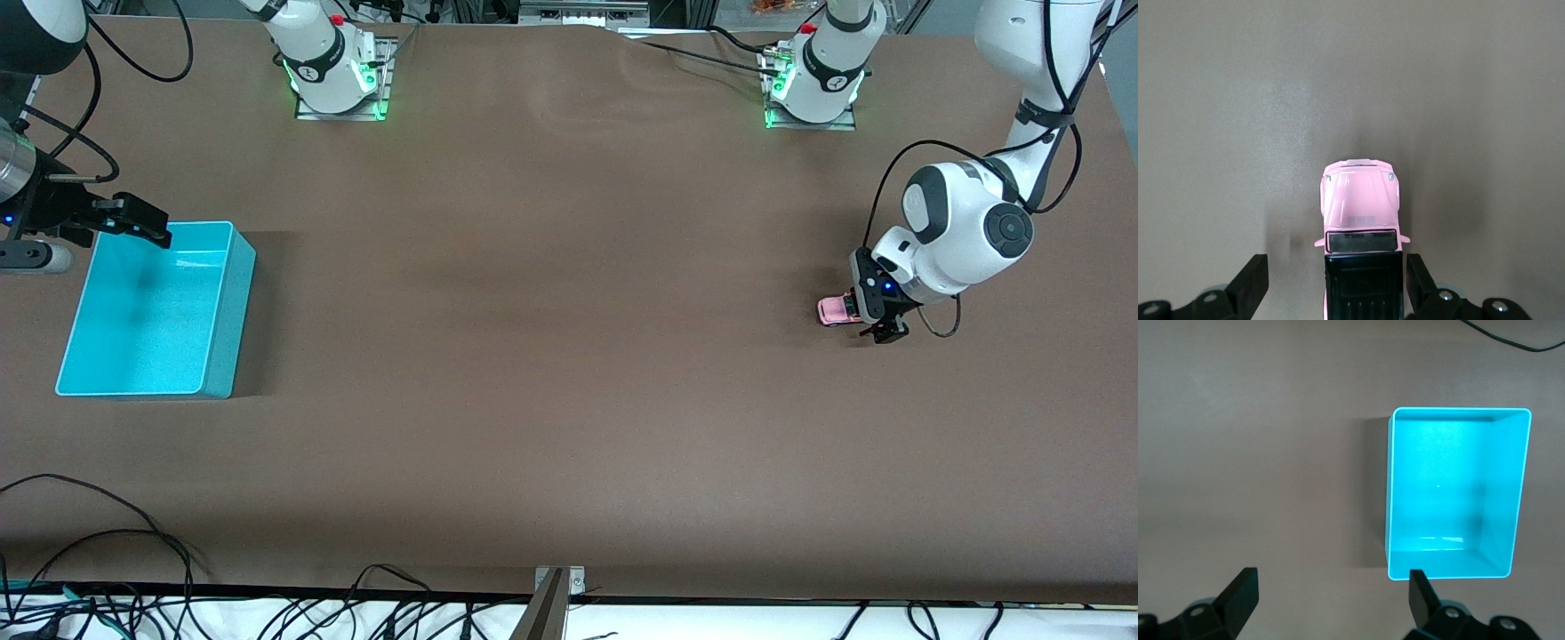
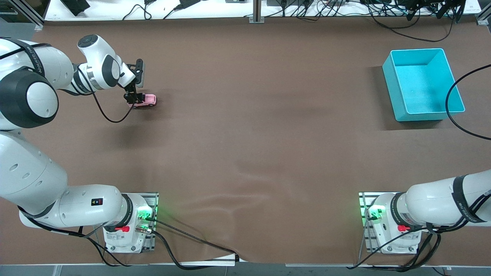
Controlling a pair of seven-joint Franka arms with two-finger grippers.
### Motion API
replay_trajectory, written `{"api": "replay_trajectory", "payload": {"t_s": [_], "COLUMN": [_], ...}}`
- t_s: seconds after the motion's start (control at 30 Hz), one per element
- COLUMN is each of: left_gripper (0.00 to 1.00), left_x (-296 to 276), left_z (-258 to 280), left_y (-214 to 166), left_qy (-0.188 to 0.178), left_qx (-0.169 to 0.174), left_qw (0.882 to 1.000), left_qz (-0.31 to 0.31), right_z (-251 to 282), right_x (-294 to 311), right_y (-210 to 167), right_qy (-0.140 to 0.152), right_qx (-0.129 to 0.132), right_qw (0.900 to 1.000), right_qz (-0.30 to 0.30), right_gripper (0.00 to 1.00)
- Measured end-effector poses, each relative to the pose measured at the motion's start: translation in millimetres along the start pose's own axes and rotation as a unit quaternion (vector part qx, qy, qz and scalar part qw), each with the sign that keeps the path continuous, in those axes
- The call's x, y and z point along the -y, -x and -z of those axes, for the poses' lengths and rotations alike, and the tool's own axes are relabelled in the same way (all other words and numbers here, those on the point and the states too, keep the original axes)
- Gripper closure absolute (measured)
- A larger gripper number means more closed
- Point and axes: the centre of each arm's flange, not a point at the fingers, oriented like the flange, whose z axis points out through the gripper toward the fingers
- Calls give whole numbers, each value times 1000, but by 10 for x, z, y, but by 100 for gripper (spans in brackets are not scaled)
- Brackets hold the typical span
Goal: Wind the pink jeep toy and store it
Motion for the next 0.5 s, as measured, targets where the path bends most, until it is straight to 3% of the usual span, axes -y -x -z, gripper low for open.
{"api": "replay_trajectory", "payload": {"t_s": [0.17, 0.33, 0.4, 0.5], "left_gripper": [12, 37, 52, 52], "left_x": [-3, -8, -6, -5], "left_z": [-2, -6, 2, 10], "left_y": [9, 14, 14, 13], "left_qy": [0, 2, 2, 1], "left_qx": [0, 0, 0, 0], "left_qw": [1000, 1000, 1000, 1000], "left_qz": [0, -4, -6, -7], "right_z": [0, 0, 0, 0], "right_x": [0, 0, 0, 0], "right_y": [0, 0, 0, 0], "right_qy": [0, 0, 0, 0], "right_qx": [0, 0, 0, 0], "right_qw": [1000, 1000, 1000, 1000], "right_qz": [0, 0, 0, 0], "right_gripper": [0, 0, 0, 0]}}
